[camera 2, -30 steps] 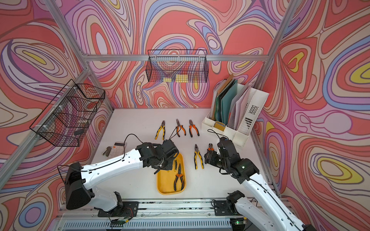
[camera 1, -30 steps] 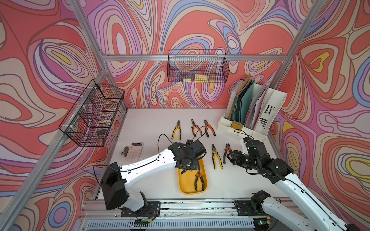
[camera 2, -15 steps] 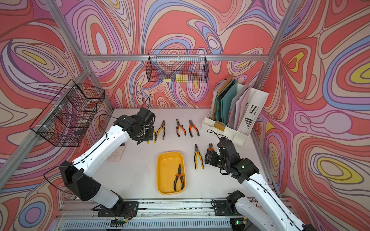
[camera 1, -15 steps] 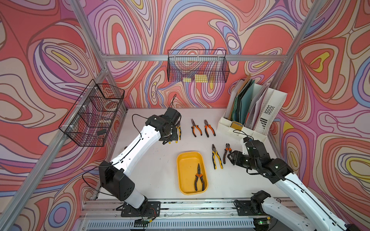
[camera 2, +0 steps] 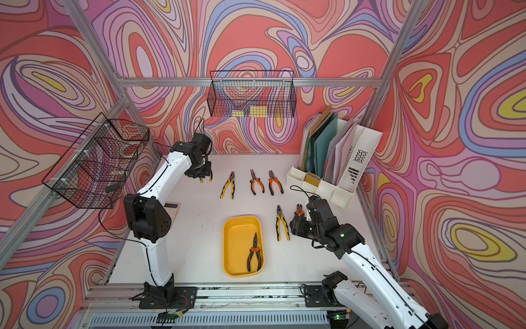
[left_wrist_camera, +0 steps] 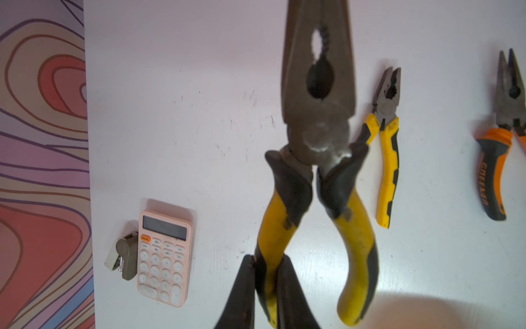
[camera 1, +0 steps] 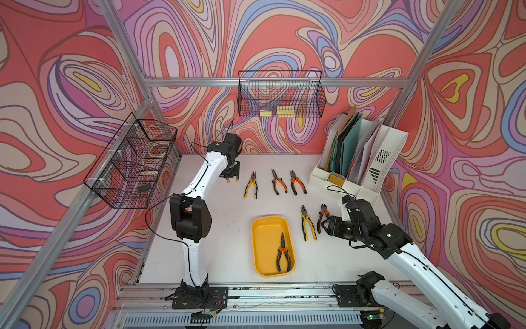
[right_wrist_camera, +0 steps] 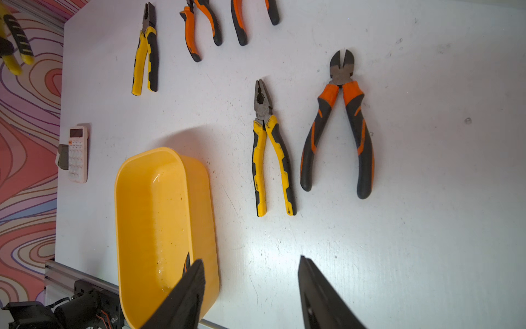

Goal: Take the pliers out of the storage box
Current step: Place the pliers at the center of the board, then pick up the pliers from the storage box, then place the pliers at the center of the board.

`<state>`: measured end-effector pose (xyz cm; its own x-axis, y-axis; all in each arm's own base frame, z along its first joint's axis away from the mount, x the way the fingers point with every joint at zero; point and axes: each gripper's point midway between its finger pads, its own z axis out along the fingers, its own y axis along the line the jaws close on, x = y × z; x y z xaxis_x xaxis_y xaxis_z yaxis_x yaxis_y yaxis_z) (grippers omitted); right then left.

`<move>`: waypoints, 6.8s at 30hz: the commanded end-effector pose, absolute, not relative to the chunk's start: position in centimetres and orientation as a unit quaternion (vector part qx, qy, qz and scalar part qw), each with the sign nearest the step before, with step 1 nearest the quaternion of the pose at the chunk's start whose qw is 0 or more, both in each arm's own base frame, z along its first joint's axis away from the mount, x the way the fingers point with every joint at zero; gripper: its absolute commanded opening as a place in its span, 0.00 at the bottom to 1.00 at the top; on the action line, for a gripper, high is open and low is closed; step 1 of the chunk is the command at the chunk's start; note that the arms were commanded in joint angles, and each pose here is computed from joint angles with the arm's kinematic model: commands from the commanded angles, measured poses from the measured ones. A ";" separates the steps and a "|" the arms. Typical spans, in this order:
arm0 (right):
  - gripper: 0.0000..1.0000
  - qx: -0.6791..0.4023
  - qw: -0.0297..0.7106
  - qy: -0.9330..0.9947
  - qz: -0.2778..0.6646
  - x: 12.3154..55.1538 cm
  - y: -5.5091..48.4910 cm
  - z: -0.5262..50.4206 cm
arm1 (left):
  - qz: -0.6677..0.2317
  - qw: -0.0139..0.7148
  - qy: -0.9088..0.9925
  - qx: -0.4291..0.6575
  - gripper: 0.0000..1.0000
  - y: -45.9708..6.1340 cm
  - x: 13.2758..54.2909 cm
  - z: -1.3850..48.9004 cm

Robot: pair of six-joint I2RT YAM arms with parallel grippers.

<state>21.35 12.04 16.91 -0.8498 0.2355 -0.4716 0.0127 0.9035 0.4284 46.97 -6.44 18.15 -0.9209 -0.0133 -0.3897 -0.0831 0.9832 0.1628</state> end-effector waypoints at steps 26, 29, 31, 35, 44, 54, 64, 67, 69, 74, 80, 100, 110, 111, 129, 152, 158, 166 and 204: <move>0.61 0.035 0.237 0.944 0.228 21.5 13.6 16.0 | 0.057 0.046 0.997 -0.027 0.00 -3.8 50.3 4.4; 0.61 0.035 0.226 0.947 0.226 21.2 13.7 15.6 | 0.074 0.037 0.996 -0.032 0.00 -3.2 50.3 3.5; 0.61 0.035 0.228 0.946 0.226 21.2 13.6 15.8 | 0.081 0.034 0.996 -0.035 0.00 -2.9 50.3 3.1; 0.63 0.029 0.228 0.947 0.224 21.1 13.6 16.4 | 0.085 0.036 0.995 -0.042 0.11 -2.7 50.4 3.1; 0.62 0.019 0.230 0.946 0.229 21.1 13.8 18.0 | 0.092 0.044 0.993 -0.058 0.45 -2.2 50.7 3.5; 0.66 0.008 0.197 0.956 0.219 20.8 14.1 18.7 | 0.058 0.156 0.980 -0.106 0.84 -2.4 51.2 13.5; 0.69 0.000 0.185 0.952 0.243 20.0 16.5 18.5 | -0.068 0.230 0.966 -0.092 0.89 -6.2 43.0 20.9; 0.68 -0.006 0.192 0.953 0.236 19.5 17.7 18.5 | -0.070 0.212 0.974 -0.051 0.86 -8.3 38.8 20.3; 0.66 -0.001 0.198 0.952 0.235 19.5 18.0 18.4 | -0.070 0.198 0.977 -0.024 0.85 -10.0 35.8 19.6; 0.63 0.043 0.232 0.939 0.248 19.9 17.3 18.7 | -0.090 0.167 0.982 0.003 0.81 -13.4 28.1 17.6; 0.62 0.074 0.243 0.937 0.241 19.7 16.1 17.7 | -0.105 0.151 0.983 0.020 0.81 -15.3 20.8 17.3; 0.59 0.102 0.255 0.936 0.221 18.2 13.6 18.1 | -0.049 0.034 0.987 0.150 0.68 -27.2 13.1 10.8; 0.60 0.106 0.268 0.933 0.217 17.4 12.4 18.7 | -0.055 -0.002 0.981 0.185 0.64 -29.1 12.6 6.0; 0.59 0.105 0.267 0.933 0.216 17.4 12.4 18.6 | -0.056 -0.003 0.981 0.184 0.63 -29.2 12.6 5.6; 0.60 0.105 0.252 0.941 0.201 17.9 12.8 17.2 | -0.028 -0.046 0.982 0.179 0.49 -29.9 12.4 0.4; 0.59 0.106 0.262 0.940 0.193 17.6 12.1 18.1 | -0.048 0.052 0.989 0.131 0.00 -28.9 15.6 6.1; 0.59 0.106 0.266 0.938 0.194 17.7 12.0 18.3 | -0.064 0.121 0.983 0.123 0.00 -27.8 16.9 13.0; 0.59 0.106 0.266 0.937 0.197 17.7 12.1 18.3 | -0.022 0.160 0.982 0.093 0.00 -20.6 19.4 19.0; 0.61 0.112 0.279 0.937 0.178 18.1 11.4 18.3 | 0.008 -0.004 1.000 -0.023 0.00 -10.9 21.7 2.4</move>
